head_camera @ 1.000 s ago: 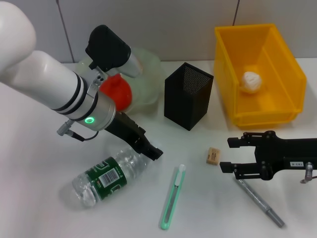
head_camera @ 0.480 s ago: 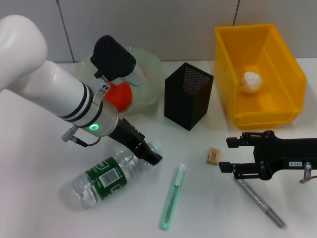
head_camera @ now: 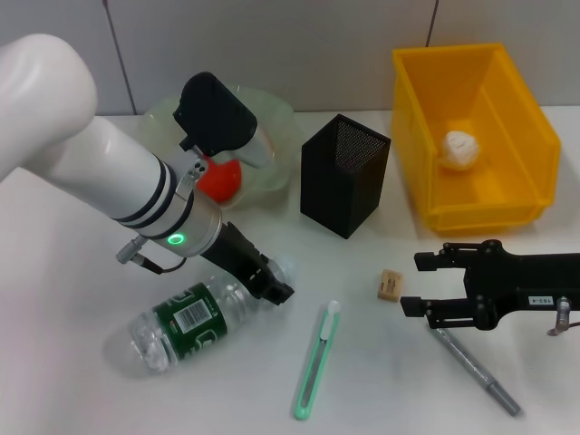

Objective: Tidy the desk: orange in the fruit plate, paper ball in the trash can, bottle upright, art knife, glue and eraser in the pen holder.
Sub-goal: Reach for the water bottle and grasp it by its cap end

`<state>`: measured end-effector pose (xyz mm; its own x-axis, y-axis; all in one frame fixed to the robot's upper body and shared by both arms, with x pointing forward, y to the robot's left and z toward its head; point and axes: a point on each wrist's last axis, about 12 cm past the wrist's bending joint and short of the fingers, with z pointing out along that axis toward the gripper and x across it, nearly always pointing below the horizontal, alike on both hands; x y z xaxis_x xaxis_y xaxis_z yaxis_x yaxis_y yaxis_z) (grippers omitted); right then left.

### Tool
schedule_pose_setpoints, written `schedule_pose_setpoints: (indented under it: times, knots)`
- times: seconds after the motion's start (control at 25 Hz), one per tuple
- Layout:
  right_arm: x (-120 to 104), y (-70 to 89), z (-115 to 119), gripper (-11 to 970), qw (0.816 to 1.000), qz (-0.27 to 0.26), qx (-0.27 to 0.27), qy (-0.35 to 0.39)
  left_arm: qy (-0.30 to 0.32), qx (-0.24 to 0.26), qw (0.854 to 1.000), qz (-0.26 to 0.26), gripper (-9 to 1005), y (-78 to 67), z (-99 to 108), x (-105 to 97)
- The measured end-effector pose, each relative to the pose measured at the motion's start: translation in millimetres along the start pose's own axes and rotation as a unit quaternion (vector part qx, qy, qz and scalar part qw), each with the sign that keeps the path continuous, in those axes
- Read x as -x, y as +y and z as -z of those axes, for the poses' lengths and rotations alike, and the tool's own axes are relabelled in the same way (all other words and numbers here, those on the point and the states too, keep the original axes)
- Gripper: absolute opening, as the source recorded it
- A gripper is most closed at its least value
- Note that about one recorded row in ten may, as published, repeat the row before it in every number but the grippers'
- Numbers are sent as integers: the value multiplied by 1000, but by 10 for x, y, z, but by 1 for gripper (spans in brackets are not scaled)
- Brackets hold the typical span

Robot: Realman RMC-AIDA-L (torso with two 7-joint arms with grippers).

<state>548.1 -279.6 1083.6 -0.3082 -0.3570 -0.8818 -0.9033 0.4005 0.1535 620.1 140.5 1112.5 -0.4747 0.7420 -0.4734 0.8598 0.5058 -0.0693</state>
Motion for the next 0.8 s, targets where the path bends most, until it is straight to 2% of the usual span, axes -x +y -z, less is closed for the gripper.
schedule_pose_setpoints:
  times: [0.12,0.4,0.8]
  knots:
    - [-3,-5,-1,745,1000,0,-2,1,-5,2,1000,0,545,2,-3,12]
    - [-6,-6,-7,745,1000,-2,-3,2,-8,5,1000,-1,551,8,-4,15]
    - [0,-12,-1,745,1000,-1,-5,1,-4,5,1000,-5,487,-1,-17,5]
